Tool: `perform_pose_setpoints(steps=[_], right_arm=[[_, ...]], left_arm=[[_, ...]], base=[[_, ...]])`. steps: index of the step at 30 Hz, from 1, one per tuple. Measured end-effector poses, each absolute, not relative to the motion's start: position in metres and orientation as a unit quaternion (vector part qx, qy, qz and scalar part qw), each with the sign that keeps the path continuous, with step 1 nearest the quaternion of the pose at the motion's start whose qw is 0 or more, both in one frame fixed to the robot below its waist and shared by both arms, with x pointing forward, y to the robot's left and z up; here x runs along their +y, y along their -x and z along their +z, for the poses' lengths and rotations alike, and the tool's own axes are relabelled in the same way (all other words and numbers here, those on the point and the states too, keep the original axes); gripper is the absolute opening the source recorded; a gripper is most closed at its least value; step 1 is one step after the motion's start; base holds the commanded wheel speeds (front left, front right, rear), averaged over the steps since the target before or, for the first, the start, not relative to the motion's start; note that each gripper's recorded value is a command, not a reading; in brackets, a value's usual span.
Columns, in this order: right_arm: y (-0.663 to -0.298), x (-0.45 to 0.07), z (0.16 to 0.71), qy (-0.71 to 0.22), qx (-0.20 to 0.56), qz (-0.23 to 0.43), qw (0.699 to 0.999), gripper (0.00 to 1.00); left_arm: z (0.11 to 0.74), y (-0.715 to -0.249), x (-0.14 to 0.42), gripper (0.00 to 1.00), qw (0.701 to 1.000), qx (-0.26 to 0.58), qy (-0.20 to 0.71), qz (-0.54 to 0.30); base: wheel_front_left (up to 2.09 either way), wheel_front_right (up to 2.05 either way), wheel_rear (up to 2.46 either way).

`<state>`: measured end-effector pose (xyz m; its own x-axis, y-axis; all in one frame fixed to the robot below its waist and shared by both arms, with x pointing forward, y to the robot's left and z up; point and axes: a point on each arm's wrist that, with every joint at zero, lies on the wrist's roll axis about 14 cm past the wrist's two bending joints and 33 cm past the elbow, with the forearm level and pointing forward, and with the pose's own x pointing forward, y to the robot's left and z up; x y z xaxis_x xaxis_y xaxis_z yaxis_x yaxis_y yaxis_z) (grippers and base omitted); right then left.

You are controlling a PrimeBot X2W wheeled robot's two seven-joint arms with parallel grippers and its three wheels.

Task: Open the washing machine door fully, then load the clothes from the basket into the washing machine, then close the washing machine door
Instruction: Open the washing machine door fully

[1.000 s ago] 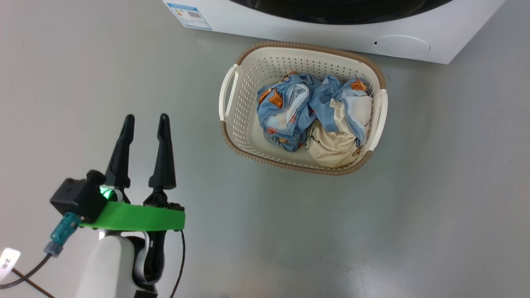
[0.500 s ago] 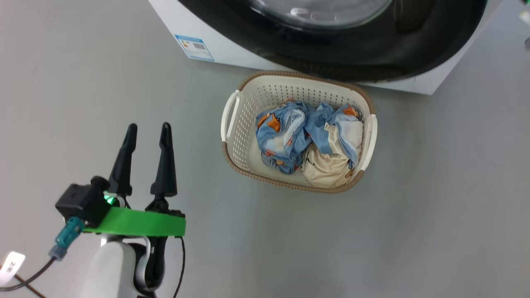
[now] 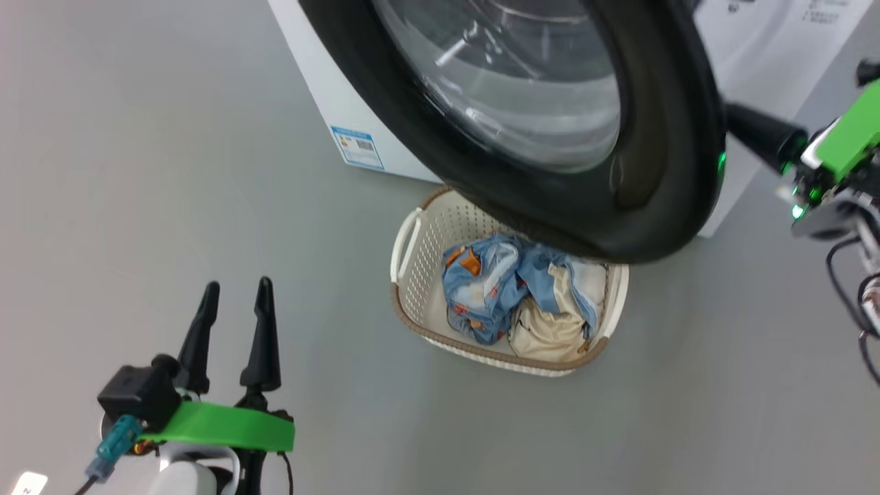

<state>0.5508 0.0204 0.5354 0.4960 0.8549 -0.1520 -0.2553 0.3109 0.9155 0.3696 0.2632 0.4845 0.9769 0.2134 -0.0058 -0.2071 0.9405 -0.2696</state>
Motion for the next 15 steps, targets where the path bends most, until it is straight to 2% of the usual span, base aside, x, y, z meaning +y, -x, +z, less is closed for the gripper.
perform_pose_setpoints(steps=[10,15], right_arm=[[-0.502,0.043,0.542,-0.467,0.350,0.405,0.704,0.00],[-0.472,0.062,0.539,-0.475,0.373,0.425,0.674,0.00]], left_arm=[[0.489,-0.325,0.284,1.00,0.981,-0.020,0.131,0.144],[0.489,-0.298,0.299,1.00,0.977,-0.023,0.129,0.171]], base=[[0.00,0.00,0.00],[0.00,0.00,0.00]])
